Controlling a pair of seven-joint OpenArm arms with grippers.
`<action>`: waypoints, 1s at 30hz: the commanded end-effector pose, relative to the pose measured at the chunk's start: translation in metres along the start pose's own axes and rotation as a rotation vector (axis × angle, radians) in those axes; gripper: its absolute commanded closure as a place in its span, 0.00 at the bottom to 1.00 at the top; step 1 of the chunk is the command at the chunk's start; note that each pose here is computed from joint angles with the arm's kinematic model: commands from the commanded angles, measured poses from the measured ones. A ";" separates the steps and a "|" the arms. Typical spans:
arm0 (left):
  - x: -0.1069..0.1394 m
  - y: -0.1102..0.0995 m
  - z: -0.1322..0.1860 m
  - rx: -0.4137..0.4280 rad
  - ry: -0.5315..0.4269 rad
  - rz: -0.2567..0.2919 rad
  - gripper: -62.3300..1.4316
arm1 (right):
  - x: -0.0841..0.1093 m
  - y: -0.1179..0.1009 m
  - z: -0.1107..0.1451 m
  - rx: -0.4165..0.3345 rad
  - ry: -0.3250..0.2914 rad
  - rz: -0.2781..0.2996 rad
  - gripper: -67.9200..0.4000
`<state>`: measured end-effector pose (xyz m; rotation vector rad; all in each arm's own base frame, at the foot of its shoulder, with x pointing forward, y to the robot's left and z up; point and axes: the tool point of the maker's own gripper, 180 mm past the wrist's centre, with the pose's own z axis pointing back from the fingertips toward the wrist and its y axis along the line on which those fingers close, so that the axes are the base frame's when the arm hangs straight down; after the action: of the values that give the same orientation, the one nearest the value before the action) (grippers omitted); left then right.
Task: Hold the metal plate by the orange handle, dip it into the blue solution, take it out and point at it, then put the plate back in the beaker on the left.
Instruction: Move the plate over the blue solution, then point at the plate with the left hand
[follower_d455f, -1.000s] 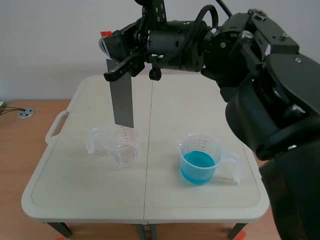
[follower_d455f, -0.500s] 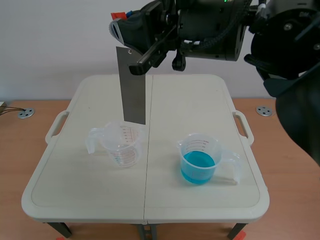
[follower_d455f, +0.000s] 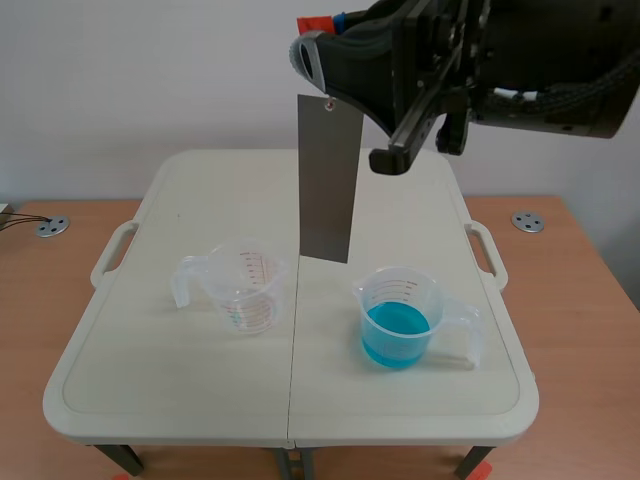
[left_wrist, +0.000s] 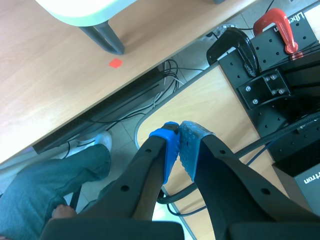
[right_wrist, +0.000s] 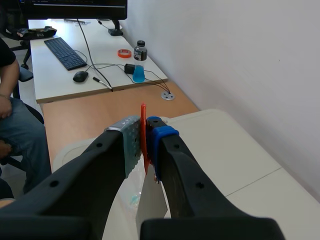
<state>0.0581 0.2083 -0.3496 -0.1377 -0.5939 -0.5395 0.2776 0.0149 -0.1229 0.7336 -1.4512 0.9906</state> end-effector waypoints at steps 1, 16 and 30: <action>0.004 -0.005 0.001 -0.012 -0.016 0.004 0.93 | 0.011 -0.001 0.007 -0.001 -0.028 0.021 0.98; 0.051 0.024 -0.015 0.044 -0.153 -0.061 0.93 | 0.008 -0.036 0.057 -0.137 0.015 0.008 0.98; 0.183 0.078 -0.022 0.150 -0.479 -0.252 0.93 | 0.007 -0.039 0.061 -0.144 0.027 0.016 0.98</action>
<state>0.2345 0.1967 -0.2672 -0.0215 -1.0977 -0.7073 0.2863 -0.0585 -0.1165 0.5871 -1.4629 0.8747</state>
